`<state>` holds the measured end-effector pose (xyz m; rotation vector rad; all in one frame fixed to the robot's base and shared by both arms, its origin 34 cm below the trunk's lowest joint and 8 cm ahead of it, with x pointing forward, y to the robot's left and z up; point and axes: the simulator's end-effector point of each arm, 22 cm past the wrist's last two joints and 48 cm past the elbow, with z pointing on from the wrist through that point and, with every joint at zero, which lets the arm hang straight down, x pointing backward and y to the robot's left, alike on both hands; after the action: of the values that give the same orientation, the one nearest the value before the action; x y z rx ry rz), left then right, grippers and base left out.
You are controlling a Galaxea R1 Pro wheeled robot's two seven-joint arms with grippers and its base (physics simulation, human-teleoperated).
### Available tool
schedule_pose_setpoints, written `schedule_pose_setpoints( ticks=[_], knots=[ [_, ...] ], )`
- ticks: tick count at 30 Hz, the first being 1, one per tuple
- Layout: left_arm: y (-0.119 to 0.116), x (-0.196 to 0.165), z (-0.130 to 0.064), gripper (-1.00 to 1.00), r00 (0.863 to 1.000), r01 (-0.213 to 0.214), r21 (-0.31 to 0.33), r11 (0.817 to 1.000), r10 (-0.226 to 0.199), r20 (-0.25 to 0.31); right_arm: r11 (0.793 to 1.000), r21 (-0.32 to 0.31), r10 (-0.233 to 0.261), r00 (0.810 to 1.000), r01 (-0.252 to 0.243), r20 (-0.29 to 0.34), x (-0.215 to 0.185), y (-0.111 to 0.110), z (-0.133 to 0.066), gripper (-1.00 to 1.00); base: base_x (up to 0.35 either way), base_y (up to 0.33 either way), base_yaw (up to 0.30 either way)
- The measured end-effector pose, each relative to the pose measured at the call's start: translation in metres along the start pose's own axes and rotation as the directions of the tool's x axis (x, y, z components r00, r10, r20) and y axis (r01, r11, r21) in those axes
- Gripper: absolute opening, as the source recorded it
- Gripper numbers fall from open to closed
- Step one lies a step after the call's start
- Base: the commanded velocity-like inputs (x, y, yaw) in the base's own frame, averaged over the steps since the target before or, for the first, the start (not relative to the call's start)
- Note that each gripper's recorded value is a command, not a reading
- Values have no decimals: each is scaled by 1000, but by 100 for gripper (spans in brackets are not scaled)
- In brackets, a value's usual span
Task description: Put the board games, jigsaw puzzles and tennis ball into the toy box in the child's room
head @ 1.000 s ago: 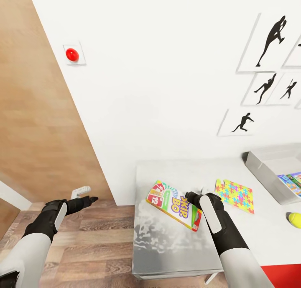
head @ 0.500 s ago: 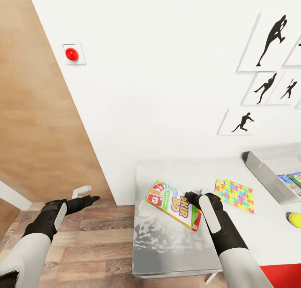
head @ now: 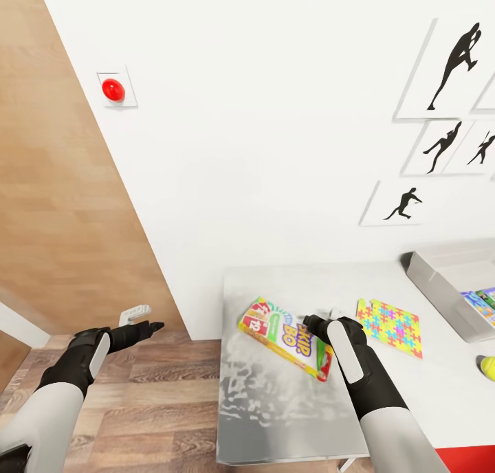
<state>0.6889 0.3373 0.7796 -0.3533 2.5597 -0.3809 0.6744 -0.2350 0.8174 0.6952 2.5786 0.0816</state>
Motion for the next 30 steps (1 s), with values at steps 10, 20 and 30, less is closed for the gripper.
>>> schedule_pose_setpoints(
  ticks=[10, 20, 30],
  knots=[
    [0, 0, 0, 100, 1000, -1, 0, 1000, 1, -1, 1000, 0, 0, 1000, 0, -1, 0, 0, 0, 100, 0, 0, 0],
    [0, 0, 0, 100, 1000, -1, 0, 1000, 1, 0, 1000, 0, 0, 1000, 0, -1, 0, 0, 0, 100, -78, 34, 0],
    [0, 0, 0, 100, 1000, -1, -1, 1000, 1, 0, 1000, 0, 0, 1000, 0, -1, 0, 0, 0, 100, -34, 12, 0]
  ],
)
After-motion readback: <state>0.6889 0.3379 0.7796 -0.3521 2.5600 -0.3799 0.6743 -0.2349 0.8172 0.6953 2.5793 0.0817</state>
